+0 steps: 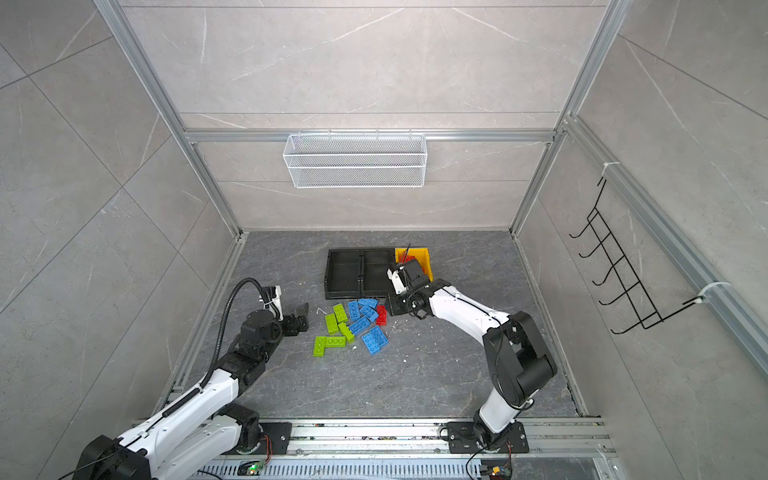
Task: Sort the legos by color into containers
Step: 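Move the right gripper back over the last red brick near the pile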
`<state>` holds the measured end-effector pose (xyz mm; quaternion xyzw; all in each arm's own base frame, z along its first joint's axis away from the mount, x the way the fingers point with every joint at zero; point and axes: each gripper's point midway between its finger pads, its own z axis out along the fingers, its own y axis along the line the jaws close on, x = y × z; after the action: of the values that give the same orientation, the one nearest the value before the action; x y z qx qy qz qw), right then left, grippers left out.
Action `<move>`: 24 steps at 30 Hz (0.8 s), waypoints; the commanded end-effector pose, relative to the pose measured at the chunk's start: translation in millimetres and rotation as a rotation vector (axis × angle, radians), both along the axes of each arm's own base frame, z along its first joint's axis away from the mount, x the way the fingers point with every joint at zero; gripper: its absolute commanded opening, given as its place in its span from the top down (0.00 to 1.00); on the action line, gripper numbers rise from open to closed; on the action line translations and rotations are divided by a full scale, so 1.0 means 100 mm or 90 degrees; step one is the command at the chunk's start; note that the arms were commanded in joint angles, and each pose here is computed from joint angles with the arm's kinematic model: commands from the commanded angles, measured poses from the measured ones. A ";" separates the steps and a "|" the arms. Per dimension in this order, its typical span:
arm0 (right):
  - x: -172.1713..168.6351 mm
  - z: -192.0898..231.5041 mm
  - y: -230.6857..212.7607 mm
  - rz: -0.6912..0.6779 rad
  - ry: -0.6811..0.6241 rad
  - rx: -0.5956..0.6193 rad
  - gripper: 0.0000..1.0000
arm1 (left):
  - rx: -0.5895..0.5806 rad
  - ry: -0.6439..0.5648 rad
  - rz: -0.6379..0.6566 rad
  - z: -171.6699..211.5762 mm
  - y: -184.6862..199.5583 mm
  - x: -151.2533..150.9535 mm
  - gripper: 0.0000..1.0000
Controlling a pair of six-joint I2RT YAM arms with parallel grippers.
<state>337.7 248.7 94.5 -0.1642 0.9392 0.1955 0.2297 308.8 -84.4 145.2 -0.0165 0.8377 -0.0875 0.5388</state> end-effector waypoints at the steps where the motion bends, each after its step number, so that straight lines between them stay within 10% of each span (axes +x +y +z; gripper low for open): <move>1: -0.03 -0.07 0.09 -0.032 -0.002 0.025 0.55 | -0.014 -0.033 -0.004 0.14 -0.03 0.05 0.01; 24: 0.01 -0.66 0.14 -0.041 0.045 -0.013 0.65 | -0.002 -0.035 0.007 0.14 0.02 0.04 0.01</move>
<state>336.1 265.9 34.6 -0.1321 0.9498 0.1976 0.2035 309.0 -83.8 144.9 -0.0173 0.8379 -0.0857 0.5388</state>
